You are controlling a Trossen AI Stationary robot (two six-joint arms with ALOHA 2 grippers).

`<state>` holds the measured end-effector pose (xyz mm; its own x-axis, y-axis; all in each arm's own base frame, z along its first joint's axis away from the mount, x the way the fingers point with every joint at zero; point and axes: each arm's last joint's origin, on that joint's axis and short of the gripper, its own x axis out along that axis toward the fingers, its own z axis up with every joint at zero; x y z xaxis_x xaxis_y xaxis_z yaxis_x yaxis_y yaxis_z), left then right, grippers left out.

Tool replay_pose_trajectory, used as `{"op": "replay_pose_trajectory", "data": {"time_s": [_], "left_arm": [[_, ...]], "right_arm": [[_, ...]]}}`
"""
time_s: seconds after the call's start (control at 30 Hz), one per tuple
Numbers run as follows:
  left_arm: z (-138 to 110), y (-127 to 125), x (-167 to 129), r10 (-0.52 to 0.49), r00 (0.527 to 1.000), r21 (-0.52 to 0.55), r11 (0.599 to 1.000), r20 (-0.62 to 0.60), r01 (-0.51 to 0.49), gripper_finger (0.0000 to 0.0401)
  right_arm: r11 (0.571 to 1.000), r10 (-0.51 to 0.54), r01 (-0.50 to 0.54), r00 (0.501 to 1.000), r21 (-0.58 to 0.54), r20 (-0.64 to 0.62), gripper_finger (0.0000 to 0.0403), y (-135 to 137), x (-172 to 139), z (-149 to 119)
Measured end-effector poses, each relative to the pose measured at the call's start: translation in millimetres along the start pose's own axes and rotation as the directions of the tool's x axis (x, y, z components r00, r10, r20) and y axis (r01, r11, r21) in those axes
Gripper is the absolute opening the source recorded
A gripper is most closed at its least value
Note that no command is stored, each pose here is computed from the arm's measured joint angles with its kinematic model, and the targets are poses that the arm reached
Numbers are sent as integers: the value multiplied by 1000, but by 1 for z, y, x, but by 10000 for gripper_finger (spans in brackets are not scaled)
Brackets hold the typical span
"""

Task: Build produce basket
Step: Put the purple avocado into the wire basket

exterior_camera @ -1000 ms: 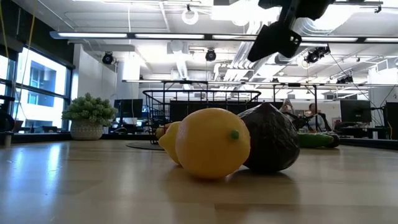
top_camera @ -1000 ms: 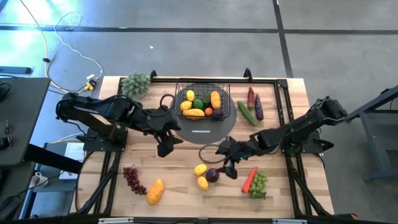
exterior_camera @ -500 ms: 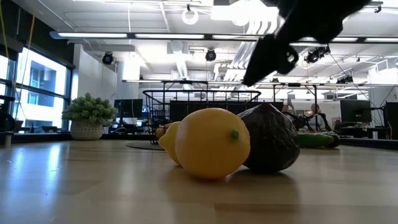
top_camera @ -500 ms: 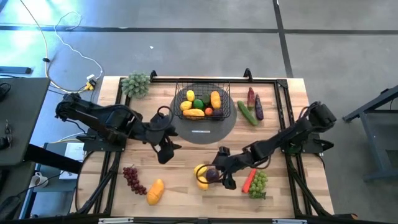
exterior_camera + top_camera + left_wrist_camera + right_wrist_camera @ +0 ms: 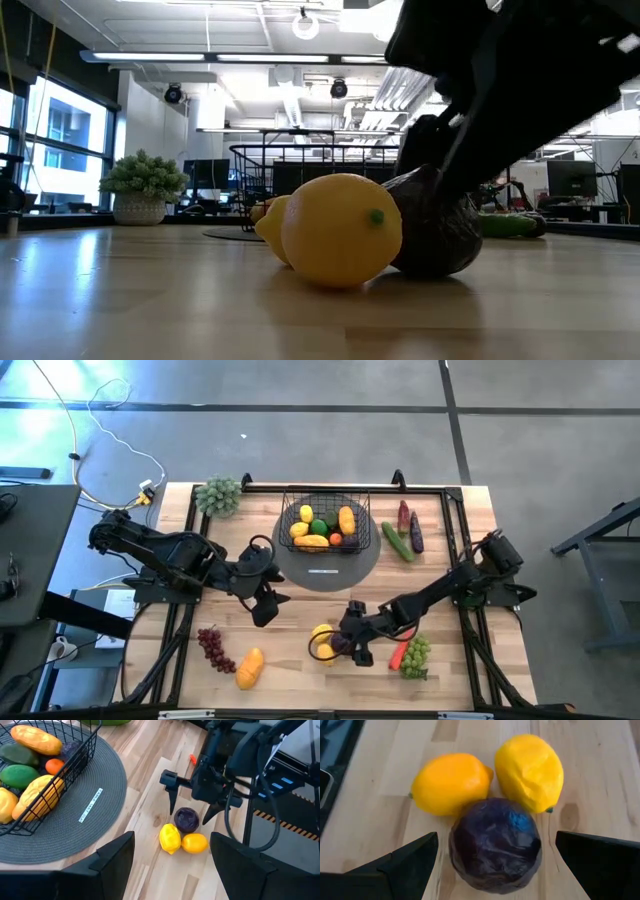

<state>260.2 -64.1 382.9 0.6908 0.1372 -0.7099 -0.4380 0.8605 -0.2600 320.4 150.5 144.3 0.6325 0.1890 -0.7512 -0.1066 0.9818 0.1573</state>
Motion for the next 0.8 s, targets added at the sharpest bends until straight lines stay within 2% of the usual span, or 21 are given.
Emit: {"op": "replay_pose_trajectory", "data": {"time_s": [0.23,0.6,0.8], "left_arm": [[0,0,0,1,1000,-4,1000,-1,-1,250],[0,5,1,28,999,63,998,-17,-27,250],[2,16,3,93,995,70,993,-42,-90,250]], "right_arm": [[1000,-11,11,1000,25,-8,375,-2,3,-1],[999,12,-12,1000,48,-15,239,-1,4,-2],[993,23,-19,999,115,-33,212,-1,4,-3]]}}
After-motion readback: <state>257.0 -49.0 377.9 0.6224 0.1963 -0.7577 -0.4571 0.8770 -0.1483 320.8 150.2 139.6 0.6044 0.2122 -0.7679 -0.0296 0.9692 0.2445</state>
